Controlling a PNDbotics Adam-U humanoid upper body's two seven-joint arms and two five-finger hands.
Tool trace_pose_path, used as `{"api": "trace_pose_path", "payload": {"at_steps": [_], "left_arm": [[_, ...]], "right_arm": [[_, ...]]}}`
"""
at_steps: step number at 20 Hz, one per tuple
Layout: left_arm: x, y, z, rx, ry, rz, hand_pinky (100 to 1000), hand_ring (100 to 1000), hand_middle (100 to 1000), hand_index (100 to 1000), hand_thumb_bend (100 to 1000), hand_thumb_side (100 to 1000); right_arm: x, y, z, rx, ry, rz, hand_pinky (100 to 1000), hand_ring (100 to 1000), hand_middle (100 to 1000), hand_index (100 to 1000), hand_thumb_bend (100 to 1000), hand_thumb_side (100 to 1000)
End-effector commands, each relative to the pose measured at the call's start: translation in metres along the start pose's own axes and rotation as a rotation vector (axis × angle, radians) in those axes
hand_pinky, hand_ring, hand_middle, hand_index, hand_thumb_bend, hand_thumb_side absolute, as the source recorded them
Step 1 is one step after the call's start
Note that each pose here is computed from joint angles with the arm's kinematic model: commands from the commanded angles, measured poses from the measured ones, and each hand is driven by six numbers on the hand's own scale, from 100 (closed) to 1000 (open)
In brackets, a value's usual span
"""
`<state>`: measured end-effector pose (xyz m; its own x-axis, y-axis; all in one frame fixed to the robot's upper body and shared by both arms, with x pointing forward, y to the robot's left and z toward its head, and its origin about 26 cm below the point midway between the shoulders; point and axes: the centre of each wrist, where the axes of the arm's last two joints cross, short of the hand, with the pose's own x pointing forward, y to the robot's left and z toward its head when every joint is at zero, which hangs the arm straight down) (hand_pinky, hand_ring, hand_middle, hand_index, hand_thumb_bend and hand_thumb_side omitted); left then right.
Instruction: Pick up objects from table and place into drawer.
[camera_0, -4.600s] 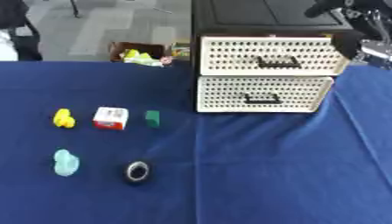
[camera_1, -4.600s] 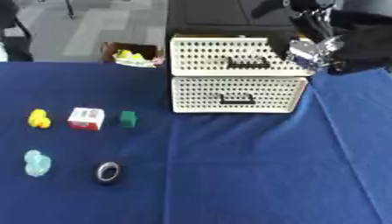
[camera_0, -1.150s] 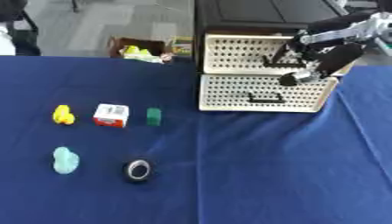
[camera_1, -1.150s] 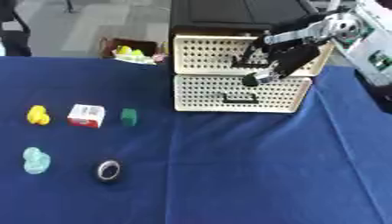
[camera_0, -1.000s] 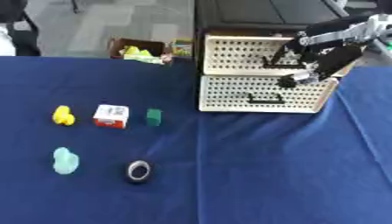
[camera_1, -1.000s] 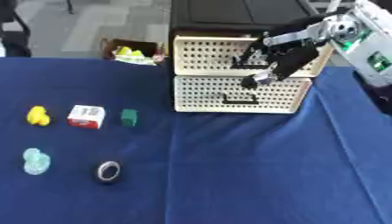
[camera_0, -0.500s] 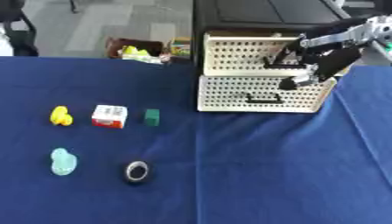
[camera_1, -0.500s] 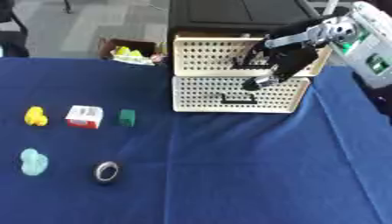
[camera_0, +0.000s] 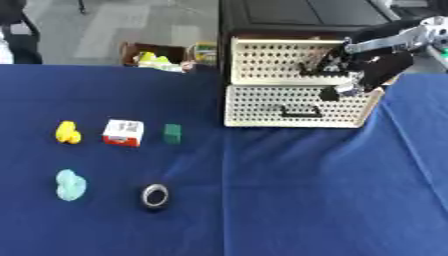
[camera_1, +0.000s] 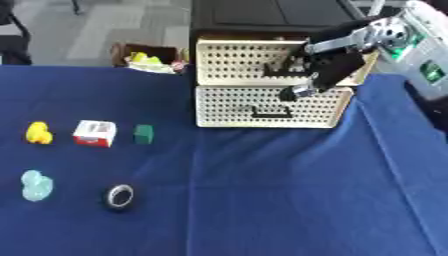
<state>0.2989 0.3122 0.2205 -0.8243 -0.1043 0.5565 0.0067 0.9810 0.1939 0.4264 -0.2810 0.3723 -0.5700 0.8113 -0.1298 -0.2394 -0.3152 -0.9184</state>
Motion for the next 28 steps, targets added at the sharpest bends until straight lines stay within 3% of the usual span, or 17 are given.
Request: {"api": "trace_pose_path", "payload": {"at_steps": [1, 19, 28], "left_arm": [[0.008, 0.003, -0.006, -0.011, -0.03, -0.017, 458, 459, 562, 827, 100, 881], [0.008, 0.002, -0.007, -0.007, -0.032, -0.005, 457, 460, 561, 824, 100, 883], [0.008, 0.002, -0.007, -0.009, -0.031, 0.0, 457, 460, 562, 823, 100, 884]], "right_arm": [[0.002, -0.01, 0.015, -0.027, 0.003, 0.027, 200, 212, 165, 907, 388, 852], [0.005, 0.009, 0.012, 0.038, 0.013, 0.054, 179, 207, 171, 899, 395, 893], [0.017, 0.013, 0.018, 0.045, -0.01, 0.057, 176, 210, 175, 896, 373, 928]]}}
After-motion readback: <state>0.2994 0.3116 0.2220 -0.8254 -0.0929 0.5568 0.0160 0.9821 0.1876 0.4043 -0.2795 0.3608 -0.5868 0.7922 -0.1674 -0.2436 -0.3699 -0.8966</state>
